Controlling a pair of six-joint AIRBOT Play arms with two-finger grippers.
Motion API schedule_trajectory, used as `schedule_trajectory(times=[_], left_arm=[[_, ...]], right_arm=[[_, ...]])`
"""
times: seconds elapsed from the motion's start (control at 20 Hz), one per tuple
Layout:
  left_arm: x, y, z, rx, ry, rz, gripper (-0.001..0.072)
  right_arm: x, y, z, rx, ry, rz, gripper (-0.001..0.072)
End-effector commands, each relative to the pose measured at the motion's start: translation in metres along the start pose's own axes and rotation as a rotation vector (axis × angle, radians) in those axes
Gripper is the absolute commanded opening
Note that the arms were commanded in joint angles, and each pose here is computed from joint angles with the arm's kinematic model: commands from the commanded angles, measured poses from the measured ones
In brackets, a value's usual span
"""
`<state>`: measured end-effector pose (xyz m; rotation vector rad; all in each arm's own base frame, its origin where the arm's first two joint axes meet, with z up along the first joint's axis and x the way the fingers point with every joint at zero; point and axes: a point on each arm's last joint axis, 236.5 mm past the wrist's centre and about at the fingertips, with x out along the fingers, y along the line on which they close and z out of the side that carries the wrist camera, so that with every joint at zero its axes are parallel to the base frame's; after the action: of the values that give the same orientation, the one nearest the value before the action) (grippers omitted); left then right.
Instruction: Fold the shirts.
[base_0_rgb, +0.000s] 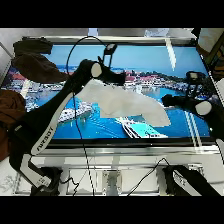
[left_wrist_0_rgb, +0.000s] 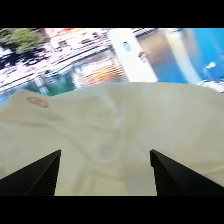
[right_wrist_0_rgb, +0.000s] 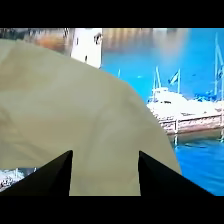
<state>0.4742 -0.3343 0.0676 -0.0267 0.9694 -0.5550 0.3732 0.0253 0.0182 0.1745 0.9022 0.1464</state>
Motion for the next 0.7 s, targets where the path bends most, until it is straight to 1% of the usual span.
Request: schedule_trajectory(times=[0.0, 0.1, 0.15, 0.25, 0.4, 0.45, 0.5, 0.6, 0.65], left_arm=[[-0.01, 0.072, -0.015, -0.05, 0.089, 0.168, 0.0612], [-0.01, 0.087, -0.01, -0.072, 0.069, 0.181, 0.0604], [-0.007, 0.093, -0.012, -0.072, 0.079, 0.185, 0.0546], [0.008, 0.101, -0.027, -0.024, 0.139, 0.182, 0.0481], [0.04, 0.109, -0.067, 0.014, 0.282, 0.174, 0.0485], [0.049, 0.11, -0.074, 0.016, 0.301, 0.168, 0.0499], [0.057, 0.11, -0.075, 0.023, 0.299, 0.158, 0.0501], [0.067, 0.105, -0.056, 0.085, 0.216, 0.129, 0.0502], [0.068, 0.104, -0.041, 0.106, 0.158, 0.13, 0.0483]], right_arm=[[0.042, 0.011, -0.038, 0.031, 0.16, 0.098, 0.0486], [0.053, 0.005, -0.046, 0.022, 0.188, 0.087, 0.0486], [0.053, 0.004, -0.046, 0.017, 0.189, 0.082, 0.0485], [0.05, 0.008, -0.047, 0.012, 0.207, 0.097, 0.0486], [0.042, 0.018, -0.048, -0.004, 0.25, 0.134, 0.0486], [0.041, 0.019, -0.048, -0.012, 0.254, 0.138, 0.0486], [0.04, 0.019, -0.049, -0.021, 0.255, 0.141, 0.0486], [0.041, 0.019, -0.048, -0.026, 0.254, 0.142, 0.0486], [0.04, 0.02, -0.048, -0.024, 0.253, 0.143, 0.0486]])
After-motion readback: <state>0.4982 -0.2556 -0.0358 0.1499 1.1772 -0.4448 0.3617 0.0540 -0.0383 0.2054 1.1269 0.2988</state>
